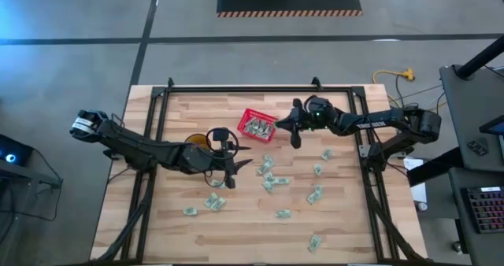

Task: Pick and place Stevia / Truvia into bins
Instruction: Put the stevia packet into the red basket

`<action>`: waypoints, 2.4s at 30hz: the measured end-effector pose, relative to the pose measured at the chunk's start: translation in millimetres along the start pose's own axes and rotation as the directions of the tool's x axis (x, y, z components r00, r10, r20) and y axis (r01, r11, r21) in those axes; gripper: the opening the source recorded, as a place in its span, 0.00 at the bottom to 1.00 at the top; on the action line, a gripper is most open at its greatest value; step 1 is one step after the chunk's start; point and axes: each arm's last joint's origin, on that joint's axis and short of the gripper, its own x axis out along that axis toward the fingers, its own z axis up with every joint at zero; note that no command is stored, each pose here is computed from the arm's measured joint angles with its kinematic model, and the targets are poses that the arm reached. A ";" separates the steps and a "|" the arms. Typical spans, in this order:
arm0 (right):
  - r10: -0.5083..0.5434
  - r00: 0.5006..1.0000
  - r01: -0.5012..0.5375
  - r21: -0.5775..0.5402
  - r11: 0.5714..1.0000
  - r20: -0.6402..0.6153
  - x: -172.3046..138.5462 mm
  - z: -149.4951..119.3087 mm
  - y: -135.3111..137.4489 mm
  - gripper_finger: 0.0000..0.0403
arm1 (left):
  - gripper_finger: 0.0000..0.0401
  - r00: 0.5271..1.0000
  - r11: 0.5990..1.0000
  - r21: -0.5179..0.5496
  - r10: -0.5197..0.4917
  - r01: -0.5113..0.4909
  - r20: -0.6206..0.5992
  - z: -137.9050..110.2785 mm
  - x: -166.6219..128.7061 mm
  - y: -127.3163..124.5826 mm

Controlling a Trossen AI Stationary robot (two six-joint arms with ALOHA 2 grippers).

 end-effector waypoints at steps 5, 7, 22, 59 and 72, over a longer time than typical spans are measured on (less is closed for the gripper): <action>-0.004 0.998 0.003 0.021 1.000 0.064 9.9 -0.5 -3.0 0.02 | 0.38 1.000 1.000 -0.001 0.000 0.000 0.002 0.2 0.0 0.0; -0.004 0.999 0.003 0.026 1.000 0.050 15.5 -2.8 -4.7 0.02 | 0.38 1.000 1.000 -0.001 0.000 0.000 0.002 0.2 0.0 0.0; -0.049 0.998 0.050 0.053 0.997 -0.034 45.0 -12.4 -15.1 0.26 | 0.38 1.000 1.000 0.002 -0.001 0.001 -0.004 -1.7 0.0 -0.6; 0.199 0.821 -0.211 0.040 0.977 -0.534 -24.2 14.9 48.5 0.33 | 0.37 0.752 0.897 -0.339 -0.428 0.284 -0.501 -63.2 -12.3 -24.5; 0.301 0.765 -0.351 0.023 0.936 -0.569 -52.2 -7.2 92.7 0.28 | 0.37 0.590 0.897 -0.316 -0.442 0.310 -0.676 -101.2 7.7 -51.9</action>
